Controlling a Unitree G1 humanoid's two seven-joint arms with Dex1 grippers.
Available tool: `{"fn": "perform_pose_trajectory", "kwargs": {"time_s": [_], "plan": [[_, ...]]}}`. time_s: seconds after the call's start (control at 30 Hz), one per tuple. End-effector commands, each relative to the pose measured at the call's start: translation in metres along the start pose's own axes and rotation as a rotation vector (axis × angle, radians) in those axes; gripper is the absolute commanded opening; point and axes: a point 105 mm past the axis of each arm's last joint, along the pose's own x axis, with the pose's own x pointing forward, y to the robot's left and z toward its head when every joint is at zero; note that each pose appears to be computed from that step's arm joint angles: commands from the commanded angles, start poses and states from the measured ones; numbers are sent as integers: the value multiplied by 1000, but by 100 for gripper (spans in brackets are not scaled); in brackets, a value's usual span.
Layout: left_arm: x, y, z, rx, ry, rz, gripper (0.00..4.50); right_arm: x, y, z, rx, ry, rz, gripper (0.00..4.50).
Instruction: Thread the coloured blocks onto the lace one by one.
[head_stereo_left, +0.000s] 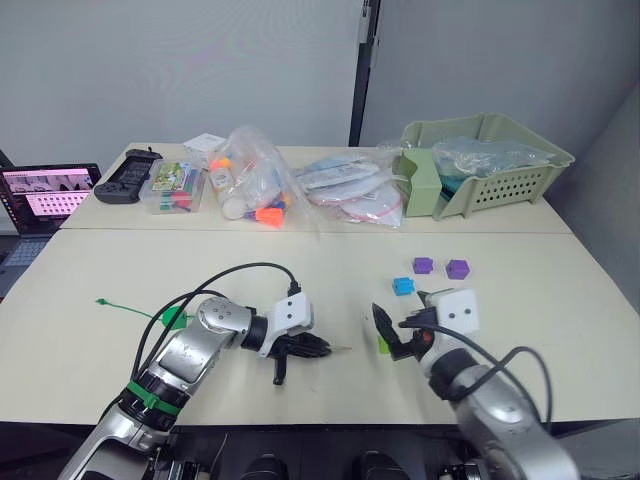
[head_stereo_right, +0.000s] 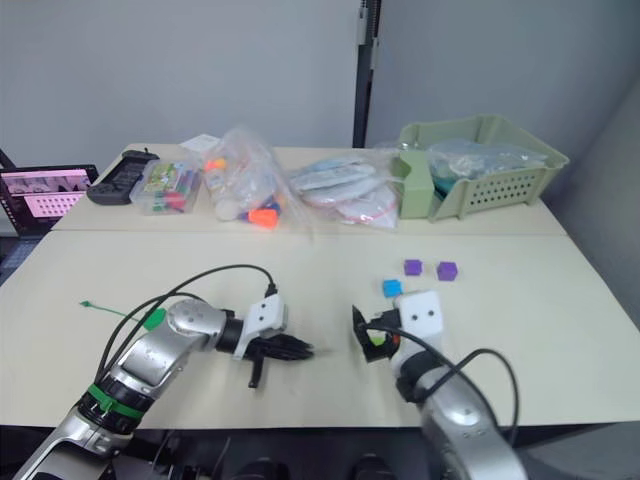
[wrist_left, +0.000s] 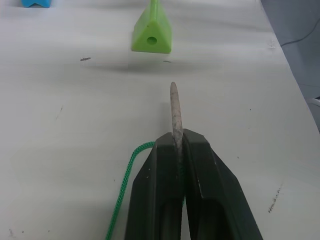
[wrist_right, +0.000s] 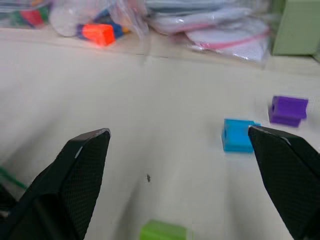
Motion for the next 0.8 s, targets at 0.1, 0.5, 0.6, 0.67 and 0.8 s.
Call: {"fn": "perform_pose_trajectory", "kwargs": {"time_s": [0.1,0.5,0.6,0.67,0.8], "plan": [[-2,1,13,31,-29,7,0,-20,11,-5,-67,147,497,445],[-4,-6,15,33,-17,9,0,22,-34,-45,-419,423,803,445],[-4,-6,16,34,-12,15,0,34,-39,-48,-427,433,807,445],[-5,-5,17,33,-9,22,0,37,-42,-51,-425,447,815,445],[-5,-5,24,39,-10,33,0,35,-42,-56,-411,461,846,364]]}}
